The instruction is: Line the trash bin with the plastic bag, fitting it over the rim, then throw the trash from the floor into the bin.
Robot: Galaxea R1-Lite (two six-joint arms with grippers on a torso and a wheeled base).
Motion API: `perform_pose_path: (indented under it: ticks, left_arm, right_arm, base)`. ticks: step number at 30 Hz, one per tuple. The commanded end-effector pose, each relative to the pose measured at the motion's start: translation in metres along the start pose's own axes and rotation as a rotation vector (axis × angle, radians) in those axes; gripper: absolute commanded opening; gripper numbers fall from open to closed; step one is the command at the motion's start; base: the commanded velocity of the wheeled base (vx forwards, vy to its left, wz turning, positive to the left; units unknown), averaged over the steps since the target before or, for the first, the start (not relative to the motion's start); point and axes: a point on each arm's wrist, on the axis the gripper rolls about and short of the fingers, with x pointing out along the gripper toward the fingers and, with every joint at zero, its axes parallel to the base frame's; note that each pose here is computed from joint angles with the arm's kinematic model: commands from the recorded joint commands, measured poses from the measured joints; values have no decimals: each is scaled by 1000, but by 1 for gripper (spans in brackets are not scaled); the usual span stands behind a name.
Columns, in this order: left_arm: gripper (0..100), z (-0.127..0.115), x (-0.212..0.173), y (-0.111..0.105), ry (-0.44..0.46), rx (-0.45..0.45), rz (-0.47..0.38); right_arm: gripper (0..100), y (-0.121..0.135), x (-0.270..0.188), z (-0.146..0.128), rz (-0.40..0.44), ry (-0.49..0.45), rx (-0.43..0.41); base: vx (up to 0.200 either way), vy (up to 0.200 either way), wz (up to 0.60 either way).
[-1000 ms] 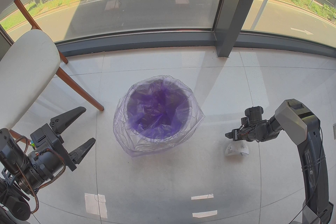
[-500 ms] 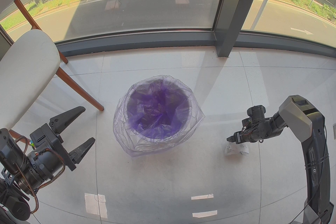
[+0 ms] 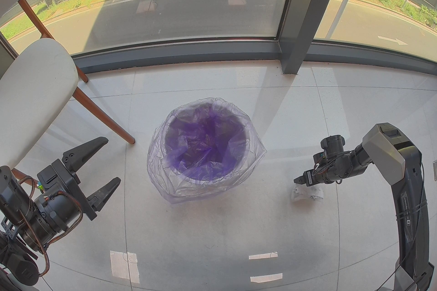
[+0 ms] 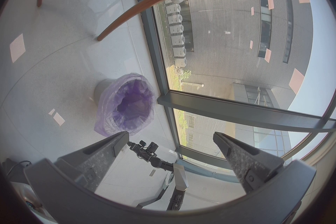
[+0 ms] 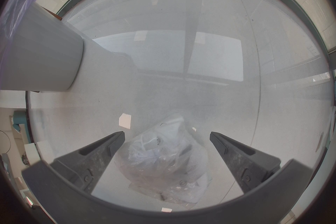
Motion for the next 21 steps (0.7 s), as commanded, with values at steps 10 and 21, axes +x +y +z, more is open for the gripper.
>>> perform_pose_path:
  ticks: [10, 21]
  left_arm:
    - [100, 2, -2, 3, -14, -1, 8]
    - [100, 2, -2, 3, -22, -1, 9]
  right_arm:
    - [100, 0, 8, -2, 19, 51, 5]
    - [0, 0, 8, -1, 26, 119, 14]
  base:
    - [0, 0, 0]
    - [0, 0, 0]
